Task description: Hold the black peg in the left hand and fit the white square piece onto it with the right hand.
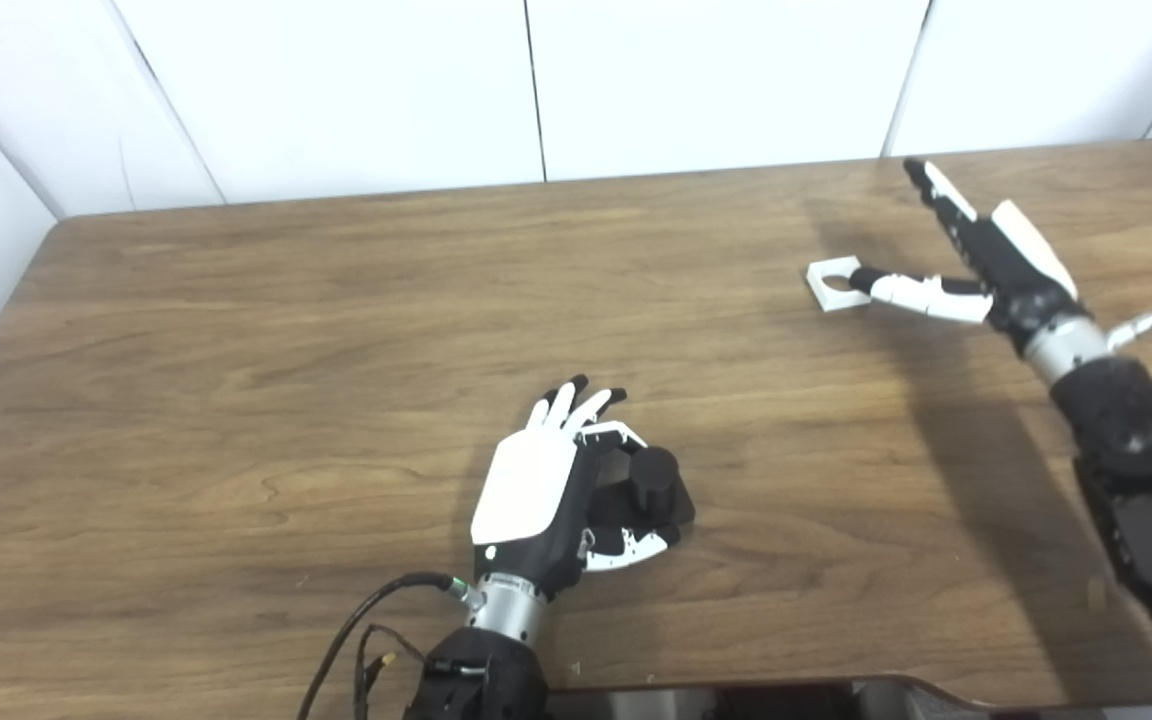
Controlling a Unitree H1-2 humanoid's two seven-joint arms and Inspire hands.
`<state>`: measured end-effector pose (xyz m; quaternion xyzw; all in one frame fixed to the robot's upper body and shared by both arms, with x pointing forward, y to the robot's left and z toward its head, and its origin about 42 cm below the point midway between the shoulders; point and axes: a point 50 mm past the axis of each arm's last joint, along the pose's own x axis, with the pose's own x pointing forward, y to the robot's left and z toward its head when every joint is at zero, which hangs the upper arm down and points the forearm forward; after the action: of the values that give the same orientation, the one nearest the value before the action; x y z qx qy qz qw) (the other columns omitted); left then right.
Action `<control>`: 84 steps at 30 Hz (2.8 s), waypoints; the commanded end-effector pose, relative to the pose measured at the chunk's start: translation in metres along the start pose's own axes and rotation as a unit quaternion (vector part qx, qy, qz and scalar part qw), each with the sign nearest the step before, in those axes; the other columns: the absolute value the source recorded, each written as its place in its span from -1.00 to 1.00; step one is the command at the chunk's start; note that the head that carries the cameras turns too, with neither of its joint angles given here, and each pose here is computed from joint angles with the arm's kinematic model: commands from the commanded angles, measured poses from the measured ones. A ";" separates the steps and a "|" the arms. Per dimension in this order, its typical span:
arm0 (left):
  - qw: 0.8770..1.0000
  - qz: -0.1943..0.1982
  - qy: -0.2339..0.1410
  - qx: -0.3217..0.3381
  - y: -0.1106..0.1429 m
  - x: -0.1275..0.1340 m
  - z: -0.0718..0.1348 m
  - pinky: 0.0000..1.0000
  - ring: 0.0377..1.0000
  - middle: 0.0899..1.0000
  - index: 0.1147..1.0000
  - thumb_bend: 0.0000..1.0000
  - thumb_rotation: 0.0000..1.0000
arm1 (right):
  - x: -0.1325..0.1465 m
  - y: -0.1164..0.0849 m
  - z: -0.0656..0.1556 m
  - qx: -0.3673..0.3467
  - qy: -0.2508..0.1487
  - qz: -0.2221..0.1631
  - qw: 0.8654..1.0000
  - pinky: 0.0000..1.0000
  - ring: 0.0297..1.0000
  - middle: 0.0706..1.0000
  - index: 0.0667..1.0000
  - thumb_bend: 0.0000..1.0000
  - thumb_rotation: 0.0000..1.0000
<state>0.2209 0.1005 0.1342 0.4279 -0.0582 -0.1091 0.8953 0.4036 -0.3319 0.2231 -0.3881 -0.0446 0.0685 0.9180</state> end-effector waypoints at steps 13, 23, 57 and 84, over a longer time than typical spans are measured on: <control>0.999 -0.039 0.031 0.006 -0.019 -0.014 -0.013 1.00 1.00 0.80 -0.16 0.03 -0.85 | 0.061 -0.044 0.030 -0.175 -0.017 0.048 0.983 1.00 1.00 0.99 0.56 0.73 -0.48; 0.999 -0.043 0.031 0.002 -0.021 -0.014 -0.012 1.00 1.00 0.80 -0.15 0.03 -0.85 | 0.086 -0.050 0.039 -0.272 -0.007 0.073 0.960 1.00 1.00 1.00 0.39 0.84 -0.62; 0.999 -0.033 0.030 -0.005 -0.027 -0.006 -0.007 1.00 1.00 0.80 -0.16 0.03 -0.86 | 0.102 -0.035 0.053 -0.344 -0.004 0.138 0.929 1.00 1.00 1.00 0.23 0.86 -0.56; 0.999 -0.030 0.035 -0.011 -0.031 0.000 -0.002 1.00 1.00 0.80 -0.16 0.03 -0.85 | 0.120 -0.017 0.042 -0.348 0.020 0.157 0.924 1.00 1.00 1.00 0.25 0.81 -0.59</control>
<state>0.2251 0.0897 0.1305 0.4162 -0.0613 -0.0989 0.9018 0.5078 -0.3027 0.2394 -0.6755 0.0550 0.1985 0.7080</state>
